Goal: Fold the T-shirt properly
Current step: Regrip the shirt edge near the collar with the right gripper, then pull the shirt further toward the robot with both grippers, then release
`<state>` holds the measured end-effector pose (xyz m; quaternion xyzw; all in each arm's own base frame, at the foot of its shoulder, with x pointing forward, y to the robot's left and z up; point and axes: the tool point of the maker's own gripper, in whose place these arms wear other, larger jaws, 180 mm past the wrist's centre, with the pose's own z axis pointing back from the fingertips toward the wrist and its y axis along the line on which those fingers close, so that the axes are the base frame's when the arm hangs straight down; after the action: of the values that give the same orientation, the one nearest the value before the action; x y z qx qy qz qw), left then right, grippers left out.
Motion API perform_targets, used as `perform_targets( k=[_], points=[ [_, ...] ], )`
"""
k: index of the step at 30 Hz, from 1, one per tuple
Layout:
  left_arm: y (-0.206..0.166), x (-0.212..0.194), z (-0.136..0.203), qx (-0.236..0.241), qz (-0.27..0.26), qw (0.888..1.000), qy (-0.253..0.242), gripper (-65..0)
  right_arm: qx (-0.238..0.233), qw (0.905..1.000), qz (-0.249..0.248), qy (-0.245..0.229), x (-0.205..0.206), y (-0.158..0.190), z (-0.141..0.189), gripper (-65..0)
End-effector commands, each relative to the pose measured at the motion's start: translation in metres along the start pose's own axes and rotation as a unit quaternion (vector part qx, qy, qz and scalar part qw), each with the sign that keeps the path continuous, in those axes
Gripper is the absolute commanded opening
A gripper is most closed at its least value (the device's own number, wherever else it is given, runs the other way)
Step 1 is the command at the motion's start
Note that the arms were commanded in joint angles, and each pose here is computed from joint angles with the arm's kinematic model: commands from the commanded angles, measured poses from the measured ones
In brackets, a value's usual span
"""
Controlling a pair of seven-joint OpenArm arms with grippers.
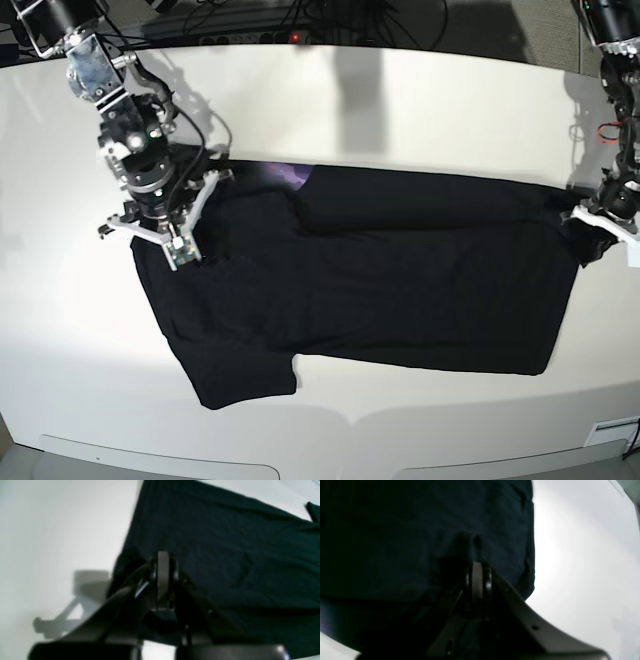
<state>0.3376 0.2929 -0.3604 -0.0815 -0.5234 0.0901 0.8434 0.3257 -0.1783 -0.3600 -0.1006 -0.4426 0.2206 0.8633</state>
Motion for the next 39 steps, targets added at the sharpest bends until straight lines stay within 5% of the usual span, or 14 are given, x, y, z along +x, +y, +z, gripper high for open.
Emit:
perform_targets(
  k=[1, 7, 16, 39],
  points=[
    [0.004, 0.012, -0.001, 0.003, -0.002, 1.0, -0.02, -65.0, -0.001, 0.9998, -0.008, -0.017, 0.008, -0.009, 0.001, -65.0],
    [0.017, -0.024, -0.008, 0.021, -0.008, 1.0, 0.006, -65.0, 0.061, 0.9953, -0.075, 0.013, -0.02, -0.002, -0.009, -65.0],
    [0.033, -0.076, 0.001, 0.039, -0.059, 0.993, 0.092, -65.0, 0.065, 0.9907, -0.092, 0.077, -0.076, 0.007, -0.004, -65.0],
    [0.034, -0.159, 0.136, 0.034, -0.06, 0.988, 0.141, -65.0, 0.055, 0.99, -0.08, 0.102, -0.144, 0.01, 0.097, -65.0]
  ],
)
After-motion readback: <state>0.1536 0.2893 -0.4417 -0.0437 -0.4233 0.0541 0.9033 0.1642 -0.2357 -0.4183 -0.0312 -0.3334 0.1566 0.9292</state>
